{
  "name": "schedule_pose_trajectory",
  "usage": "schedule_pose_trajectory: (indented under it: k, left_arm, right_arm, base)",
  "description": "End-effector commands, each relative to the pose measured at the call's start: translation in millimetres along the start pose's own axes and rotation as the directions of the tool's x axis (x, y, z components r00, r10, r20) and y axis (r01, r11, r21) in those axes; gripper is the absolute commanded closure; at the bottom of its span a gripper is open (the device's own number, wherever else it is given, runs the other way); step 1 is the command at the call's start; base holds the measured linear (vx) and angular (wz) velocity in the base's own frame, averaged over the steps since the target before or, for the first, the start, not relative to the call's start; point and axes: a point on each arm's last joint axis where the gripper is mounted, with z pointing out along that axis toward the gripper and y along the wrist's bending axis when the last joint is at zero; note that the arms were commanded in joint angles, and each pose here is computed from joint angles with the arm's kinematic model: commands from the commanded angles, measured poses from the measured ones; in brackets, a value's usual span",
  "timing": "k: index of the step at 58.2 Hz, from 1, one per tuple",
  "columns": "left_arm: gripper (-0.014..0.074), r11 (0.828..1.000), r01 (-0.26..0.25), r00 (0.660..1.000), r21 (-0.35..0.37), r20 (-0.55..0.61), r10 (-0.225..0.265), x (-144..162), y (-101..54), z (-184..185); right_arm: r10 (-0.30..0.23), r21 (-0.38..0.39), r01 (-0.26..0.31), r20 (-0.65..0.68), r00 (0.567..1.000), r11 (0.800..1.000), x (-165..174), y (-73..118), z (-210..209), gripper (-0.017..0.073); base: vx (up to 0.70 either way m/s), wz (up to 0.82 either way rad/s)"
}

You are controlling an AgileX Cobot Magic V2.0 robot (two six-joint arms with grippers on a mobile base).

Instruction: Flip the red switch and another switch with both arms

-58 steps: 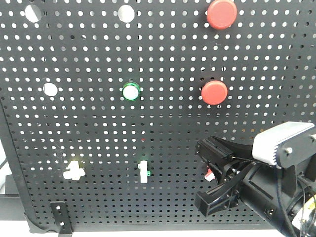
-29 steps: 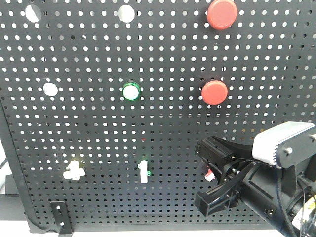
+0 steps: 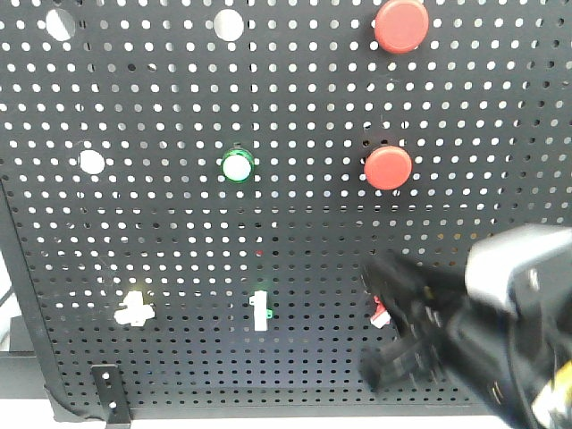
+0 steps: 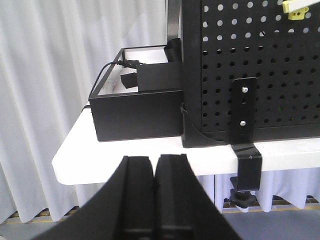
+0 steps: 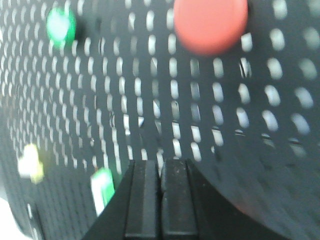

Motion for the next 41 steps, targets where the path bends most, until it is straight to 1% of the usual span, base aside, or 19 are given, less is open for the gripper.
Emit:
schedule_pose_trajectory:
  k: [1, 6, 9, 13, 16, 20, 26, 34, 36, 39, 41]
  left_arm:
    - [0.0591, 1.0, 0.016, 0.997, 0.007, 0.076, -0.016, -1.2, -0.7, -0.5]
    - [0.0591, 1.0, 0.016, 0.997, 0.007, 0.076, -0.016, -1.2, -0.7, -0.5]
    - [0.0591, 1.0, 0.016, 0.997, 0.007, 0.076, -0.016, -1.2, -0.7, -0.5]
    - [0.0591, 1.0, 0.016, 0.997, 0.007, 0.076, -0.016, -1.2, -0.7, -0.5]
    - [0.0591, 1.0, 0.016, 0.997, 0.007, 0.076, -0.016, -1.2, -0.7, -0.5]
    - [0.0591, 1.0, 0.016, 0.997, 0.007, 0.076, -0.016, -1.2, -0.7, -0.5]
    - [0.0591, 1.0, 0.016, 0.997, 0.007, 0.076, -0.016, -1.2, -0.7, -0.5]
    - [0.0591, 1.0, 0.016, 0.997, 0.007, 0.076, -0.016, -1.2, -0.7, -0.5]
    - [0.0591, 1.0, 0.016, 0.997, 0.007, 0.076, -0.016, -1.2, -0.7, -0.5]
    - [0.0591, 1.0, 0.016, 0.997, 0.007, 0.076, -0.016, -1.2, -0.7, -0.5]
    - [0.0591, 1.0, 0.016, 0.997, 0.007, 0.076, -0.016, -1.2, -0.7, -0.5]
  right_arm:
    - [-0.06, 0.037, 0.055, 0.151, 0.987, 0.998, -19.1, -5.7, -20.2, 0.0566]
    - [-0.053, 0.108, 0.036, 0.163, 0.985, 0.993, -11.3, -19.9, -45.5, 0.0566]
    - [-0.051, 0.168, 0.022, 0.173, 0.984, 0.985, -3.7, -29.5, -64.8, 0.0566]
    - [-0.061, 0.246, 0.014, 0.185, 0.981, 0.969, 7.1, -38.5, -90.7, 0.0566]
    - [-0.082, 0.308, 0.024, 0.176, 0.981, 0.951, 16.6, -42.7, -110.6, 0.0566]
    - [-0.089, 0.376, 0.029, 0.143, 0.986, 0.926, 29.9, -44.7, -132.2, 0.0566]
    - [-0.083, 0.452, 0.041, 0.073, 0.994, 0.891, 51.8, -43.2, -157.1, 0.0566]
    - [-0.073, 0.519, 0.061, 0.003, 0.997, 0.852, 83.1, -39.5, -177.3, 0.0566]
    - [-0.069, 0.53, 0.062, -0.007, 0.998, 0.845, 89.9, -38.9, -180.2, 0.0566]
    - [-0.074, 0.552, 0.063, -0.003, 0.997, 0.832, 102.3, -38.1, -184.9, 0.0566]
    - [-0.076, 0.56, 0.062, 0.002, 0.997, 0.826, 109.0, -37.8, -186.8, 0.0566]
  base:
    - [0.0, 0.0]
    - [0.0, 0.0]
    - [0.0, 0.0]
    - [0.0, 0.0]
    - [0.0, 0.0]
    - [0.0, 0.0]
    - [0.0, 0.0]
    - [0.0, 0.0]
    - [0.0, 0.0]
    - [0.0, 0.0]
    - [0.0, 0.0]
